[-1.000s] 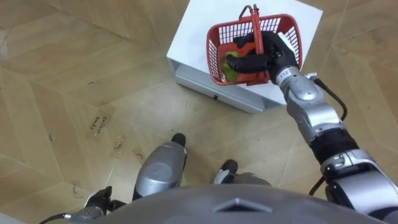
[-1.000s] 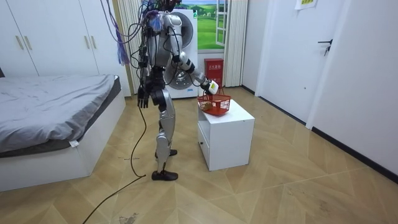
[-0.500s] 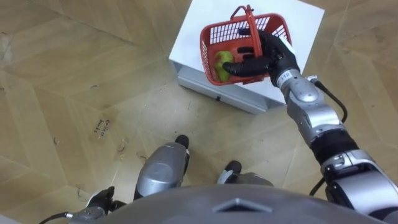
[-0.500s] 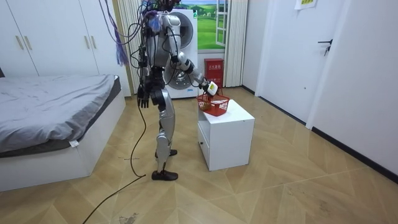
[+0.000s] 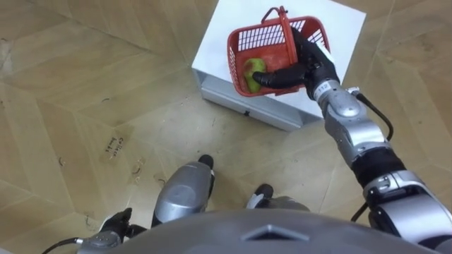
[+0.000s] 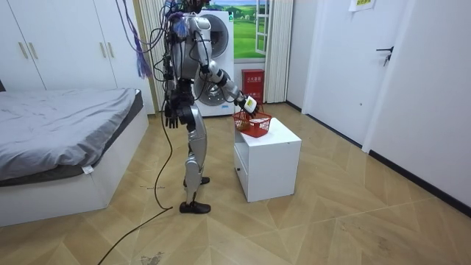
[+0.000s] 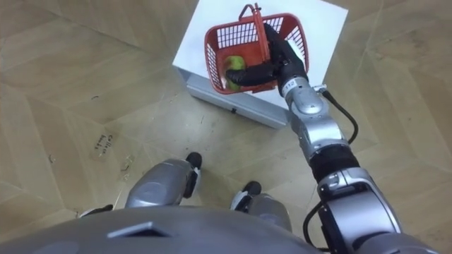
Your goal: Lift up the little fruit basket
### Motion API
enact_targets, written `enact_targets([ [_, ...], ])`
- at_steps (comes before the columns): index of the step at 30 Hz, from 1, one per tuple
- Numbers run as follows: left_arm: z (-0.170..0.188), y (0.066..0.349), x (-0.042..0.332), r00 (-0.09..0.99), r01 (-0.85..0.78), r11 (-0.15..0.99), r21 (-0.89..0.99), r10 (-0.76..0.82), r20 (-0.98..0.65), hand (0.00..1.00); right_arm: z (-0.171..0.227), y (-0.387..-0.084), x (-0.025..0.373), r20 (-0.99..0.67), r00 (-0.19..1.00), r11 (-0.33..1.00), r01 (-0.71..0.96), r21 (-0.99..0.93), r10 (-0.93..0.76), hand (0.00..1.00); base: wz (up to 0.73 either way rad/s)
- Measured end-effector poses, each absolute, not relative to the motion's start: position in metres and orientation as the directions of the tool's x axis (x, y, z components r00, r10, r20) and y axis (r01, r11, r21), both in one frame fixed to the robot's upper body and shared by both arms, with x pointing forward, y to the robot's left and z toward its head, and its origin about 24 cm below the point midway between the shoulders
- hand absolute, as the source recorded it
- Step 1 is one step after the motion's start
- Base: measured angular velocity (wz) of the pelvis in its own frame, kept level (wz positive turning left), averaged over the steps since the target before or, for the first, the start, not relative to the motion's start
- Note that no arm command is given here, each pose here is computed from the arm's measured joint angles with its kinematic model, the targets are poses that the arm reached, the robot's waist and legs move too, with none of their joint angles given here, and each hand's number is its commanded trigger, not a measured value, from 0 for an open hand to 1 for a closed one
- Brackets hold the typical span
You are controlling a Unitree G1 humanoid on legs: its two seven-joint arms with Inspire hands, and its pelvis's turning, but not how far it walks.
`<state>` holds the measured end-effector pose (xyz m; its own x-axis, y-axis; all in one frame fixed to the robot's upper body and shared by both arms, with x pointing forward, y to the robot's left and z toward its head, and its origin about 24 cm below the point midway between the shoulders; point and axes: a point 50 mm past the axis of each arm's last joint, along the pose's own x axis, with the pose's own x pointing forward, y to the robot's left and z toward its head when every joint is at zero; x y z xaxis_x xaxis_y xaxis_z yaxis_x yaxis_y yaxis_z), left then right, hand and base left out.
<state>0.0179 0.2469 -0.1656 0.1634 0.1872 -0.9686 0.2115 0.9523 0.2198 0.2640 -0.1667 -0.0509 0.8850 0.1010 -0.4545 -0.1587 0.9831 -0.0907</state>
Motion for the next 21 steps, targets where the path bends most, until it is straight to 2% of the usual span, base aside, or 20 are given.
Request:
enact_targets([
  [13, -0.165, 0.249, 0.015, 0.171, 0.205, 0.945, 0.256, 0.223, -0.960, 0.00, -0.039, -0.169, 0.262, -0.368, 0.927, 0.987, -0.119, -0.104, 0.073, 0.00, -0.03],
  [21, -0.164, 0.249, 0.012, 0.183, 0.143, 0.953, 0.266, 0.239, -0.954, 0.00, -0.029, -0.175, 0.255, -0.312, 0.949, 0.987, -0.097, -0.125, 0.054, 0.00, -0.07],
])
